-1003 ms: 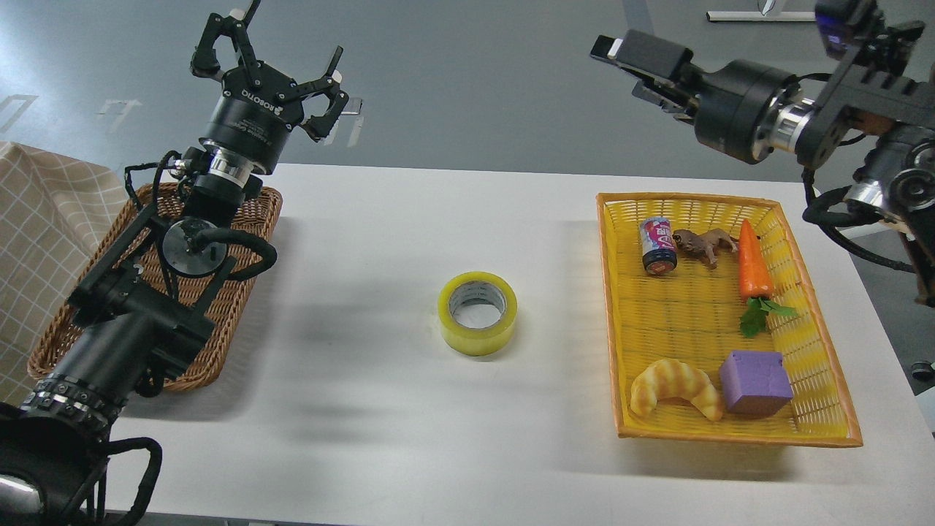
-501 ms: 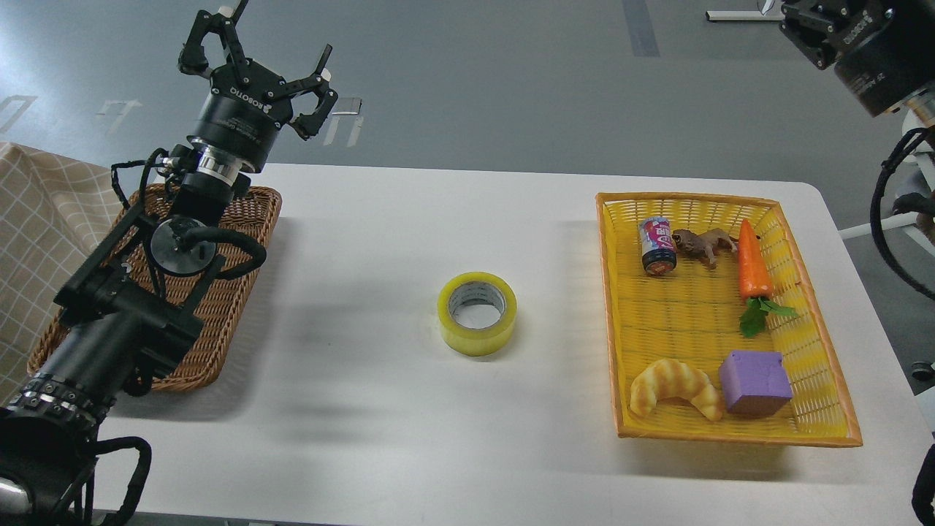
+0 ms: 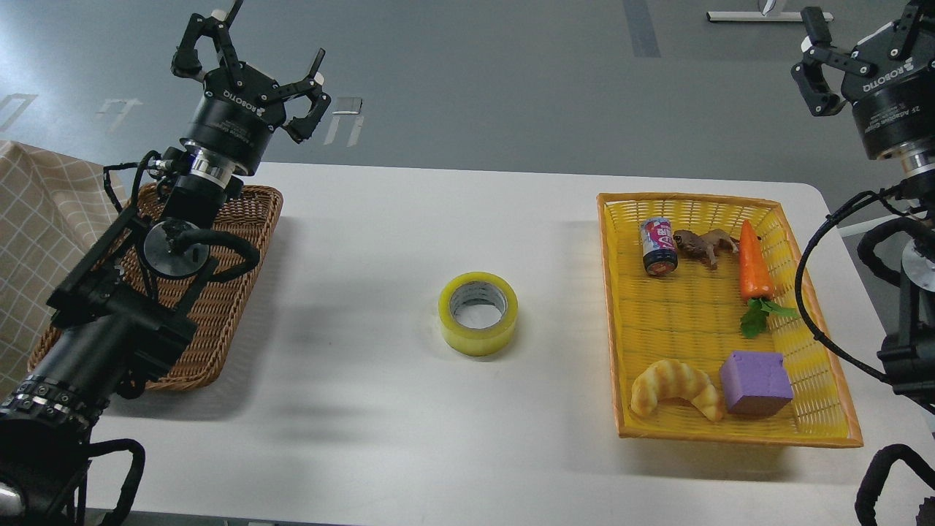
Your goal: Place and transfer tape with both arms
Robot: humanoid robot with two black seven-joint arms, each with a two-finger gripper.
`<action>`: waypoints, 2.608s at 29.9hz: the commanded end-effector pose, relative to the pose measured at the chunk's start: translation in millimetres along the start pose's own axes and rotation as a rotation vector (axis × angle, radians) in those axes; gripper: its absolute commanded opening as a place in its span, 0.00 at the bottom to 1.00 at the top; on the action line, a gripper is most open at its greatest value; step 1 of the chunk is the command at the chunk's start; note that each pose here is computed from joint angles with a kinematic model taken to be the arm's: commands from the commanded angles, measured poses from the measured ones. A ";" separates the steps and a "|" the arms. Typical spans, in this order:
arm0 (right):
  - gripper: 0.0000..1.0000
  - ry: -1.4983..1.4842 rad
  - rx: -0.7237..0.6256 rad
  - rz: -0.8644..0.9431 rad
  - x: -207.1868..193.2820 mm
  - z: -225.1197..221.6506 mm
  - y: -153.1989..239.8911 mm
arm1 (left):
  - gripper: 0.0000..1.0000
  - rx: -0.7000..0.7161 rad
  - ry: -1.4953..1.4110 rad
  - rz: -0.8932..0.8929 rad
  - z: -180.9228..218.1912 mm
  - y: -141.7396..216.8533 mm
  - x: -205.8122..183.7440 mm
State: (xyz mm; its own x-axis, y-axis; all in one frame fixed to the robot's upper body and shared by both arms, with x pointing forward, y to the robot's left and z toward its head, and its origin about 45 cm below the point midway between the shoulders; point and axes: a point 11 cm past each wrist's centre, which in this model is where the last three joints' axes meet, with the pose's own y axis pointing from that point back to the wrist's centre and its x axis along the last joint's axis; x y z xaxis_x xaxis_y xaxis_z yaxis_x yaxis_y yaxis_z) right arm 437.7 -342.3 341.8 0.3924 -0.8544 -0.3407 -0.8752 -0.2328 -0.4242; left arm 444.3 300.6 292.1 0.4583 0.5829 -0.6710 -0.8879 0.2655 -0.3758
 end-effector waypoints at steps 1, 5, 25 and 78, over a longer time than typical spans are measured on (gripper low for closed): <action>1.00 -0.126 -0.004 0.031 7.1 9.7 3.3 | 0.98 0.002 -0.002 -0.001 -0.5 0.0 -0.3; 1.00 -0.225 -0.034 0.036 3.4 26.8 4.6 | 0.98 0.036 -0.037 -0.010 -8.2 0.7 -1.4; 1.00 -0.258 -0.053 0.068 6.7 44.0 21.2 | 0.98 0.236 -0.585 -0.172 1.3 -12.2 -22.5; 1.00 -0.299 -0.074 0.208 39.1 68.5 78.6 | 0.98 0.925 -1.919 -1.088 -155.6 38.5 -66.0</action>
State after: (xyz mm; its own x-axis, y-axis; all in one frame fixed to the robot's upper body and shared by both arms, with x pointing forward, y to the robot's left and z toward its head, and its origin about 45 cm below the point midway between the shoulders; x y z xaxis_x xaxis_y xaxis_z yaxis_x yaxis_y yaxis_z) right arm 403.7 -362.5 237.4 0.2583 -0.7161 -0.6484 -0.9592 -0.1102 -0.2603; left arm 384.6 155.1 228.2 0.5181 -0.3036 0.7996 -0.4828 0.6679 0.5664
